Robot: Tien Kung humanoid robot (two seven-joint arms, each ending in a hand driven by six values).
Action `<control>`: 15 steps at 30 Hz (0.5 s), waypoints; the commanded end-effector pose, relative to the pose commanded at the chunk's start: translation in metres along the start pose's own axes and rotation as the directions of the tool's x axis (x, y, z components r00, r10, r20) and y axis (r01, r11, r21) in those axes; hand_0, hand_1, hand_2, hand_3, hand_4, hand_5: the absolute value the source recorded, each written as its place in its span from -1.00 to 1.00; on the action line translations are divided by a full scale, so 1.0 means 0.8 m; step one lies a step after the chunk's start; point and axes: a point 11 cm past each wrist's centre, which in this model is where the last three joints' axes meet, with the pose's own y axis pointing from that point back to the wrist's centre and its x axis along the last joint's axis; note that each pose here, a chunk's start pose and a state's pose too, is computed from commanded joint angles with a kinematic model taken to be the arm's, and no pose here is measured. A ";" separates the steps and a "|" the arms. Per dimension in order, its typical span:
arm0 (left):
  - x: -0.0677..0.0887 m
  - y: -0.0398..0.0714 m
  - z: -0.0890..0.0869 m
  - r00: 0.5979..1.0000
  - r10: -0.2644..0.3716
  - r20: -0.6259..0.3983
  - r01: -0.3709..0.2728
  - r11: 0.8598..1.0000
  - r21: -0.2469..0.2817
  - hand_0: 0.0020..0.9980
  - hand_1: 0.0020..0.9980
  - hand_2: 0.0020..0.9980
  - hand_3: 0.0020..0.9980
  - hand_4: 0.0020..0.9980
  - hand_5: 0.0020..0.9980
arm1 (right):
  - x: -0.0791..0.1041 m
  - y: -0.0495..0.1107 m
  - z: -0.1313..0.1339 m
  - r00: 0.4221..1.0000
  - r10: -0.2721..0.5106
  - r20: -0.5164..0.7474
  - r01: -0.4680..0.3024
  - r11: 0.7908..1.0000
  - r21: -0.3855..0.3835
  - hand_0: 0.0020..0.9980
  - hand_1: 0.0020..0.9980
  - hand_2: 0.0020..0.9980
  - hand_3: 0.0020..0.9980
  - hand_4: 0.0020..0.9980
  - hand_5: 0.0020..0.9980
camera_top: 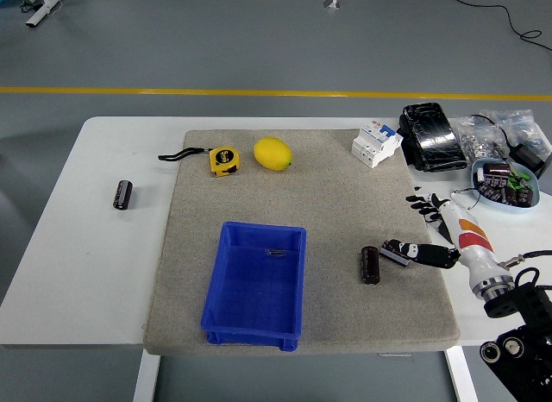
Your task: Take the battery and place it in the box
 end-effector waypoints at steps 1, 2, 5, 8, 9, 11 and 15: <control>0.000 0.000 0.000 1.000 0.000 0.000 0.000 1.000 0.000 0.35 0.26 0.33 0.29 0.32 0.37 | -0.002 0.000 -0.001 1.000 -0.006 -0.010 0.006 1.000 0.003 0.25 0.23 0.30 0.45 0.97 -0.59; 0.000 0.000 0.000 1.000 0.000 0.000 0.000 1.000 0.000 0.35 0.26 0.33 0.29 0.32 0.37 | -0.002 0.000 -0.001 1.000 -0.008 -0.013 0.008 1.000 0.004 0.25 0.23 0.30 0.45 0.97 -0.59; 0.000 0.000 -0.001 1.000 0.000 0.001 0.000 1.000 0.001 0.35 0.26 0.32 0.29 0.32 0.37 | -0.009 0.002 -0.003 0.998 -0.032 -0.055 0.032 0.999 0.009 0.23 0.22 0.29 0.44 0.96 -0.59; 0.000 0.000 -0.001 1.000 -0.002 0.006 0.002 1.000 0.002 0.35 0.26 0.32 0.29 0.32 0.37 | -0.017 0.003 -0.004 0.991 -0.059 -0.123 0.060 0.998 0.007 0.23 0.22 0.29 0.44 0.96 -0.59; 0.000 0.000 -0.001 1.000 -0.002 0.008 0.002 1.000 0.001 0.35 0.25 0.32 0.29 0.32 0.37 | -0.021 0.003 -0.004 0.987 -0.071 -0.145 0.072 0.997 0.004 0.21 0.20 0.27 0.43 0.95 -0.58; 0.000 0.000 0.000 1.000 -0.002 0.014 0.002 1.000 0.000 0.35 0.25 0.32 0.29 0.32 0.37 | -0.026 0.003 -0.003 0.980 -0.087 -0.177 0.089 0.996 0.000 0.21 0.20 0.27 0.43 0.95 -0.58; 0.000 0.000 0.001 1.000 -0.003 0.019 0.003 1.000 -0.002 0.35 0.26 0.32 0.29 0.32 0.37 | -0.028 0.002 -0.001 0.974 -0.090 -0.210 0.089 0.996 -0.014 0.15 0.16 0.23 0.38 0.92 -0.58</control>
